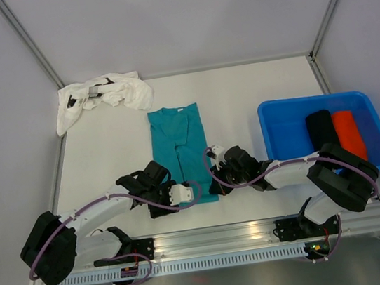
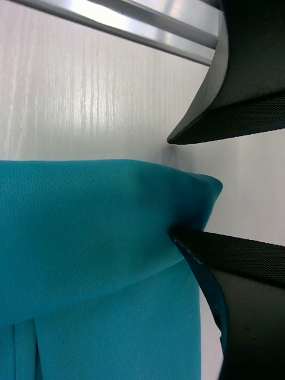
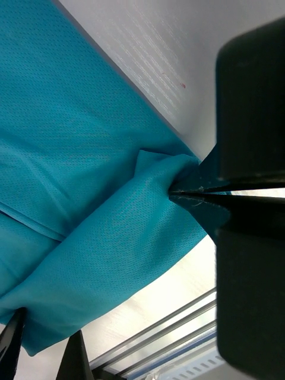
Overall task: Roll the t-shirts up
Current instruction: Roll the tshirt
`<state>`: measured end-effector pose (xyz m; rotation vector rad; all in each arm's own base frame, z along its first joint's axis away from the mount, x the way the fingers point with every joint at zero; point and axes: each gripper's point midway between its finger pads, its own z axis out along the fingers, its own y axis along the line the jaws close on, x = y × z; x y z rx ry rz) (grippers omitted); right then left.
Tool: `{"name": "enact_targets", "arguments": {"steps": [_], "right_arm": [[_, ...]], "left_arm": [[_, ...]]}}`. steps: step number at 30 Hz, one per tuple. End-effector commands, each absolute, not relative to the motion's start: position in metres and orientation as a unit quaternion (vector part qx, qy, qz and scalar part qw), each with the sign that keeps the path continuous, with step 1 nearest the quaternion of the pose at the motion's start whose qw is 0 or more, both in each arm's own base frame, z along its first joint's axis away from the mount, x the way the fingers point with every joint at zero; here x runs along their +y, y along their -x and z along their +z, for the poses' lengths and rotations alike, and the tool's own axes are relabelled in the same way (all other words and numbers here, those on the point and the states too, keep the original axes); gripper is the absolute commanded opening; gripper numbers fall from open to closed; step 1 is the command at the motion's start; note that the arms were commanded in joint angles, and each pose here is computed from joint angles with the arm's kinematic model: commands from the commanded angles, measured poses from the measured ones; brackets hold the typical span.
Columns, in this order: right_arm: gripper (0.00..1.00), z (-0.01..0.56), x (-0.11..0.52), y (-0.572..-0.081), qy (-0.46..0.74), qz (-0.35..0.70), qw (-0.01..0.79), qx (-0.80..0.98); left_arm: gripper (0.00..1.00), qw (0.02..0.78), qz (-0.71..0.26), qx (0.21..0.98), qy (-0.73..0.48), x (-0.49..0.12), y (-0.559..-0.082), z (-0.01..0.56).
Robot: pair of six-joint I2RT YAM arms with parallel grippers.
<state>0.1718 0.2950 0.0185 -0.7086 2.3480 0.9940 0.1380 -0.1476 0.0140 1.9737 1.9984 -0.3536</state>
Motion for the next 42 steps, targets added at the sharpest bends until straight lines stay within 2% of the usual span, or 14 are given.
{"name": "enact_targets", "arguments": {"steps": [1,5,12,15,19,21,22,24,27,28,35,38,41,42], "right_arm": [[0.04,0.024,0.299,-0.186,0.258,0.358,0.275,0.854],[0.06,0.025,0.299,-0.186,0.260,0.360,0.277,0.852],[0.14,0.050,0.302,-0.190,0.288,0.366,0.313,0.828],[0.23,0.069,0.297,-0.197,0.332,0.340,0.351,0.806],[0.33,0.103,0.293,-0.196,0.431,0.289,0.425,0.742],[0.39,0.099,0.294,-0.181,0.529,0.241,0.451,0.678],[0.45,0.103,0.294,-0.174,0.562,0.228,0.465,0.645],[0.51,0.085,0.292,-0.152,0.638,0.200,0.459,0.585],[0.58,0.074,0.285,-0.148,0.658,0.170,0.462,0.569],[0.72,0.075,0.286,-0.150,0.660,0.161,0.470,0.563],[0.73,0.061,0.298,-0.160,0.679,0.112,0.467,0.556],[0.73,0.049,0.306,-0.163,0.695,0.102,0.440,0.559],[0.65,0.031,0.307,-0.164,0.716,0.088,0.393,0.571],[0.55,0.025,0.303,-0.162,0.722,0.083,0.375,0.575]], "left_arm": [[0.65,0.181,-0.098,0.684,-0.699,-0.150,-0.152,0.007],[0.58,0.191,-0.089,0.686,-0.696,-0.150,-0.157,0.002],[0.17,0.228,-0.061,0.691,-0.684,-0.153,-0.174,0.019],[0.03,0.230,-0.074,0.687,-0.685,-0.158,-0.173,0.028],[0.02,0.212,-0.100,0.686,-0.689,-0.162,-0.164,0.035],[0.02,0.209,-0.117,0.684,-0.689,-0.166,-0.161,0.039],[0.02,0.199,-0.123,0.686,-0.689,-0.165,-0.158,0.039],[0.02,0.191,-0.144,0.687,-0.686,-0.168,-0.156,0.042],[0.02,0.183,-0.157,0.688,-0.685,-0.170,-0.155,0.045],[0.02,0.182,-0.159,0.687,-0.685,-0.171,-0.156,0.046],[0.03,0.164,-0.172,0.689,-0.685,-0.172,-0.152,0.043],[0.03,0.159,-0.179,0.690,-0.683,-0.173,-0.151,0.043],[0.03,0.155,-0.182,0.688,-0.685,-0.173,-0.149,0.044],[0.03,0.150,-0.183,0.688,-0.686,-0.171,-0.147,0.044]]}}
